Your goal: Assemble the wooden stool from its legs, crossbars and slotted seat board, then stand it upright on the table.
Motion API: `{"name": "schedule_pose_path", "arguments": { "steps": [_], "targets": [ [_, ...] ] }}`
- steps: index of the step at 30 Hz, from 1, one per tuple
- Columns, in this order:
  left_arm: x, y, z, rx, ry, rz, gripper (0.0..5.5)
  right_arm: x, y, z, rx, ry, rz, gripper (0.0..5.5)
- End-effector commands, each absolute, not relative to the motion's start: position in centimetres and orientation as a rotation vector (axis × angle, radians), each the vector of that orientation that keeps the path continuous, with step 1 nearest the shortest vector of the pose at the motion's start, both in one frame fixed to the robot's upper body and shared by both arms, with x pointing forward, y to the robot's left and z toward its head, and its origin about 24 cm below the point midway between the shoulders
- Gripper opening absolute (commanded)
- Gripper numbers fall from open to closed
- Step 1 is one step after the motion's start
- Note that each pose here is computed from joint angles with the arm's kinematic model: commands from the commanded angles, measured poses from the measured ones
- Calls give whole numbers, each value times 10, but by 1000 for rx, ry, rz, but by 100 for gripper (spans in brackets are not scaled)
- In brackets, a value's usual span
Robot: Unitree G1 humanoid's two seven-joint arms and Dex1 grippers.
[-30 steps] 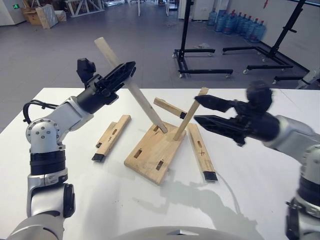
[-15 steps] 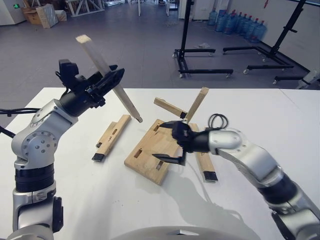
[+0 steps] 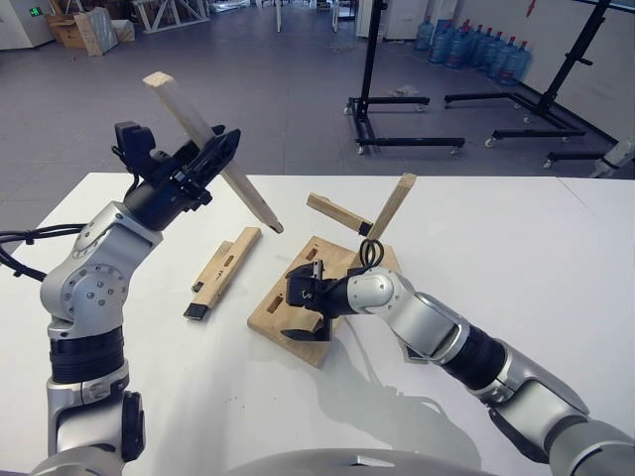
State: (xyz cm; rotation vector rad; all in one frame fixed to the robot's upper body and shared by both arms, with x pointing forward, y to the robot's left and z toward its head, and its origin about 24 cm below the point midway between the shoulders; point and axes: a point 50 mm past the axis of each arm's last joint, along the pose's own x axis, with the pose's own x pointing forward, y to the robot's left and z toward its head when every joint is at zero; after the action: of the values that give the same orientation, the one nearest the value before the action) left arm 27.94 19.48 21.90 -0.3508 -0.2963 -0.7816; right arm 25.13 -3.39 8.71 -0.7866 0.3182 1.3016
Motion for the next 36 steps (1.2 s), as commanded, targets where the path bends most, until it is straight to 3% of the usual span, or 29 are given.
{"name": "schedule_pose_path", "arguments": {
  "steps": [1,9,13,17,28,32,36],
  "targets": [
    [280,194,218,-341,-298,-772,202,251,-42,76,-887,333,1290,540],
    [279,193,214,-336,-291,-758,202,233,-86,58,-1046,458,1396,540],
    [277,194,212,-332,-279,-750,202,219,-128,66,-1096,553,1445,540],
    [277,192,210,-349,-256,-757,202,223,-152,78,-1182,551,1441,540],
    [279,188,200,-361,-169,-789,202,243,-133,132,-1147,283,1342,540],
    [283,194,196,-308,-150,-768,202,245,-139,157,-1155,240,1264,540],
    [286,200,202,-208,-230,-783,202,248,-154,175,-1085,224,1142,540]
  ]
}}
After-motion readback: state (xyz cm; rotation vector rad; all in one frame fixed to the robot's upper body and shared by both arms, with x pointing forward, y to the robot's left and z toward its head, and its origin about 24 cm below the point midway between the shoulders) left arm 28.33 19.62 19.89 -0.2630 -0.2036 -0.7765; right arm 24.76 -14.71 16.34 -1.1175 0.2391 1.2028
